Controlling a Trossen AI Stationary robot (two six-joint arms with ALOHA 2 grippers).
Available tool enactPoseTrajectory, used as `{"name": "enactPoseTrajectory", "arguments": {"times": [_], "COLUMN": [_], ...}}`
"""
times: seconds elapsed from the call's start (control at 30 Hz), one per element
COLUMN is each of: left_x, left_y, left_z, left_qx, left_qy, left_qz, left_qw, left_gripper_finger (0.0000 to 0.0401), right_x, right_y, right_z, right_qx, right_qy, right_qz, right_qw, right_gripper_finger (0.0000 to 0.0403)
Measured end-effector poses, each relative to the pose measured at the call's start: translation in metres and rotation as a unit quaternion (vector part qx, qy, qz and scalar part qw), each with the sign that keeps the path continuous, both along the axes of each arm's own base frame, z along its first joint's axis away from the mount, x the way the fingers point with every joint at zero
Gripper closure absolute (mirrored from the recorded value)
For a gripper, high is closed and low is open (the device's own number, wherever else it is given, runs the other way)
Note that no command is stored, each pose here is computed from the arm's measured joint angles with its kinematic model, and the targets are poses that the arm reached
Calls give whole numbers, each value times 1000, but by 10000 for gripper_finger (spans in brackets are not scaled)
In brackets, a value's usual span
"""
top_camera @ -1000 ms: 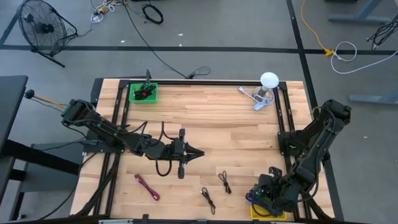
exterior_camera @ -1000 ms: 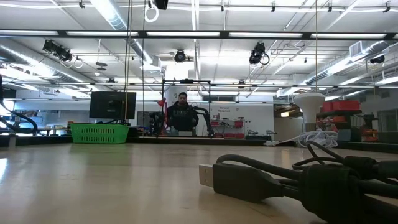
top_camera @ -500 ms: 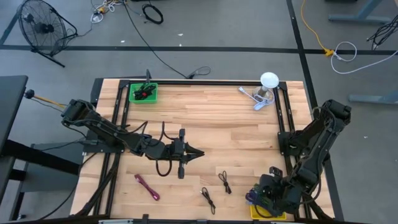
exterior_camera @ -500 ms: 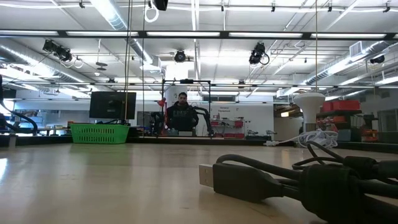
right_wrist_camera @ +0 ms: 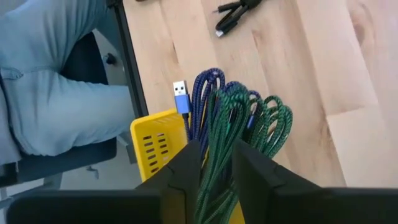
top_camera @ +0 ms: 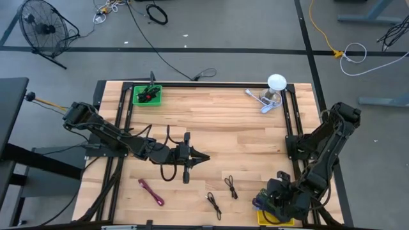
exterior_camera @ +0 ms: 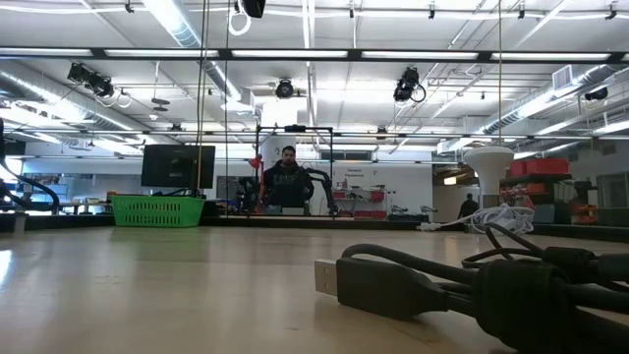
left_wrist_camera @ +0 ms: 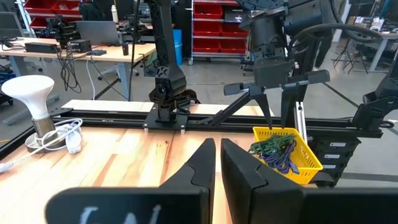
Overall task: Pick & Place USB Port
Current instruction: Put the pink charger cable into the yellow bin
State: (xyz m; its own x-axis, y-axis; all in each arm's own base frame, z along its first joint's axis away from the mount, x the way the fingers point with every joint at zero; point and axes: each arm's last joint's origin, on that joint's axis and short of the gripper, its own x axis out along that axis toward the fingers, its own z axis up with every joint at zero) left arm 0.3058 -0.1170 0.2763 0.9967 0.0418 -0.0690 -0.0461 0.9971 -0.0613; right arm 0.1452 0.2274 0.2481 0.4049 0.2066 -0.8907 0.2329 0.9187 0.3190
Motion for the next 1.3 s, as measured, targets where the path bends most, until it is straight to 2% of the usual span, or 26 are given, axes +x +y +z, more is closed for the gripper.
{"name": "enactPoseTrajectory", "arguments": {"times": [0.2, 0.37, 0.5, 0.63, 0.87, 0.97, 1.13, 1.3], "left_x": [0, -3, -14, -33, -69, -83, -102, -114], "left_y": [0, -4, -16, -33, -74, -86, -93, -94], "left_z": [-2, -16, -35, -50, -59, -62, -69, -81], "left_qx": [2, -26, -36, -24, 14, -10, -62, -62], "left_qy": [10, 87, 193, 280, 338, 364, 433, 490], "left_qz": [-3, -79, -152, -177, -243, -247, -202, -161], "left_qw": [1000, 993, 969, 943, 909, 898, 876, 855], "left_gripper_finger": [371, 371, 371, 371, 371, 371, 371, 371], "right_x": [3, 14, 28, 42, 61, 67, 74, 76], "right_y": [-2, -4, -4, -2, -2, -3, -4, -5], "right_z": [0, 4, 11, 19, 33, 38, 44, 46], "right_qx": [-27, -74, -109, -119, -121, -123, -131, -131], "right_qy": [-24, -99, -186, -251, -329, -352, -381, -389], "right_qz": [33, 54, 58, 73, 102, 103, 109, 110], "right_qw": [999, 991, 975, 958, 931, 922, 909, 905], "right_gripper_finger": [303, 307, 307, 307, 308, 307, 308, 308]}}
